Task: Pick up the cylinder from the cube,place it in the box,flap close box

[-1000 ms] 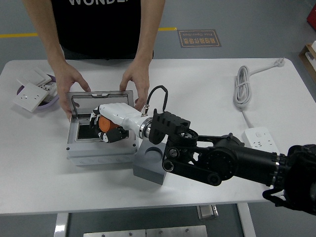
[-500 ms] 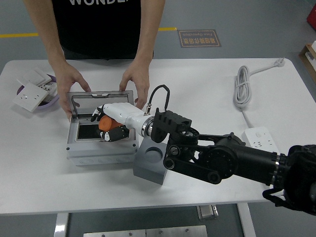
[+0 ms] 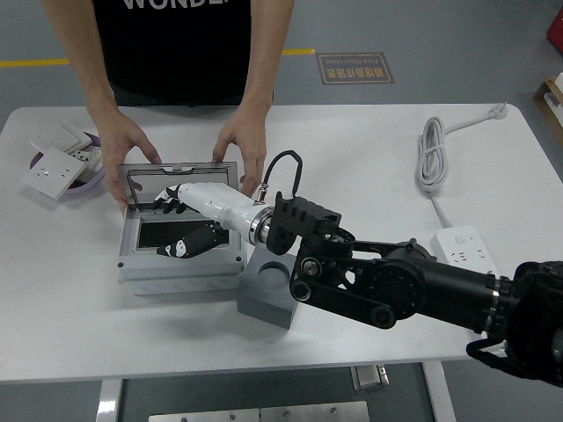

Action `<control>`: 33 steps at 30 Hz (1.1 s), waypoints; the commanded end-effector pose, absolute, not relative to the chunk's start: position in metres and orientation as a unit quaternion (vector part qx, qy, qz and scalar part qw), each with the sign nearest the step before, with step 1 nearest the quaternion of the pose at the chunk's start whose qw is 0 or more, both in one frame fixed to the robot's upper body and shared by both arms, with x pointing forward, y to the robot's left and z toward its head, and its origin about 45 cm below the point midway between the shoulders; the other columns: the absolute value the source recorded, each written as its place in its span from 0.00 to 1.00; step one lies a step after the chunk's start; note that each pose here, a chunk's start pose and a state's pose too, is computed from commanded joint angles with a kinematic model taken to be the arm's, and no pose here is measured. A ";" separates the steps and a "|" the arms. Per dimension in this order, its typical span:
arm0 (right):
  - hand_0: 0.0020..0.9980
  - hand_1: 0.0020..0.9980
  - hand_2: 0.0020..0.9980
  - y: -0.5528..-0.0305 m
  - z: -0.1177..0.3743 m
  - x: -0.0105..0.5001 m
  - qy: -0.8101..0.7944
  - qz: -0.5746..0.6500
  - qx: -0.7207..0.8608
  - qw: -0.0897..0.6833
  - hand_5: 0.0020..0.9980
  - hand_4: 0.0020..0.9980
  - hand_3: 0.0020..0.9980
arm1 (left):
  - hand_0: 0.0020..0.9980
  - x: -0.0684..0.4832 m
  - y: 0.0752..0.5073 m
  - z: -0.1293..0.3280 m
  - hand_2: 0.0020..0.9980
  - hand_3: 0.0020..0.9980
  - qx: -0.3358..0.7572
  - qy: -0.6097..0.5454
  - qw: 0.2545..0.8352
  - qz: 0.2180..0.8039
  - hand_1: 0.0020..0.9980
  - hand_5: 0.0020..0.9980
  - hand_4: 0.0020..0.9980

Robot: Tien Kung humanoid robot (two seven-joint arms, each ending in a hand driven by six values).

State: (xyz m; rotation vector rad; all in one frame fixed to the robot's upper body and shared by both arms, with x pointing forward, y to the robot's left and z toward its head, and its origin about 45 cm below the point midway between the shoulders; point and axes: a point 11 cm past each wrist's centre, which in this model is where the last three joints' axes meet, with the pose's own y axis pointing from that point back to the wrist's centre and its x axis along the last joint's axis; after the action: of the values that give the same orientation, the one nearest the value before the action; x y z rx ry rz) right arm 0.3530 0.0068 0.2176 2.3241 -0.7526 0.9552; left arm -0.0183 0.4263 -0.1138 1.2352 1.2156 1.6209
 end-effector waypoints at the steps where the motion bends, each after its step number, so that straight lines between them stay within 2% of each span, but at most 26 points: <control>1: 0.85 0.72 0.75 0.009 0.223 0.351 -0.279 0.344 0.862 0.246 0.45 0.96 0.81 | 0.92 -0.019 0.426 -0.114 0.86 0.95 0.483 0.476 0.375 0.633 0.85 0.00 0.00; 8: 0.85 0.72 0.75 0.018 0.278 0.360 -0.300 0.322 0.880 0.177 0.43 0.94 0.80 | 0.92 -0.022 0.425 -0.114 0.86 0.95 0.484 0.477 0.374 0.631 0.85 0.00 0.00; 13: 0.84 0.71 0.74 0.007 0.294 0.386 -0.327 0.327 0.869 0.176 0.44 0.94 0.79 | 0.92 -0.019 0.426 -0.114 0.86 0.95 0.484 0.474 0.376 0.632 0.85 0.00 0.00; 23: 0.82 0.71 0.73 -0.018 0.268 0.421 -0.358 0.313 0.852 0.219 0.43 0.92 0.77 | 0.92 -0.017 0.427 -0.114 0.86 0.95 0.485 0.471 0.380 0.631 0.85 0.00 0.00; 33: 0.82 0.70 0.72 -0.031 0.247 0.417 -0.347 0.314 0.851 0.239 0.44 0.92 0.77 | 0.92 -0.014 0.425 -0.114 0.86 0.95 0.481 0.469 0.387 0.632 0.85 0.00 0.00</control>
State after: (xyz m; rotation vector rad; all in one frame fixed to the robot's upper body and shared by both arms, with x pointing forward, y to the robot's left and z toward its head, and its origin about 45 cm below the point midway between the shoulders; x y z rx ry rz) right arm 0.4165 -0.0314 0.2474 2.3304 -0.9503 0.8596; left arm -0.0137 0.4247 -0.1142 1.2254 1.1926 1.6074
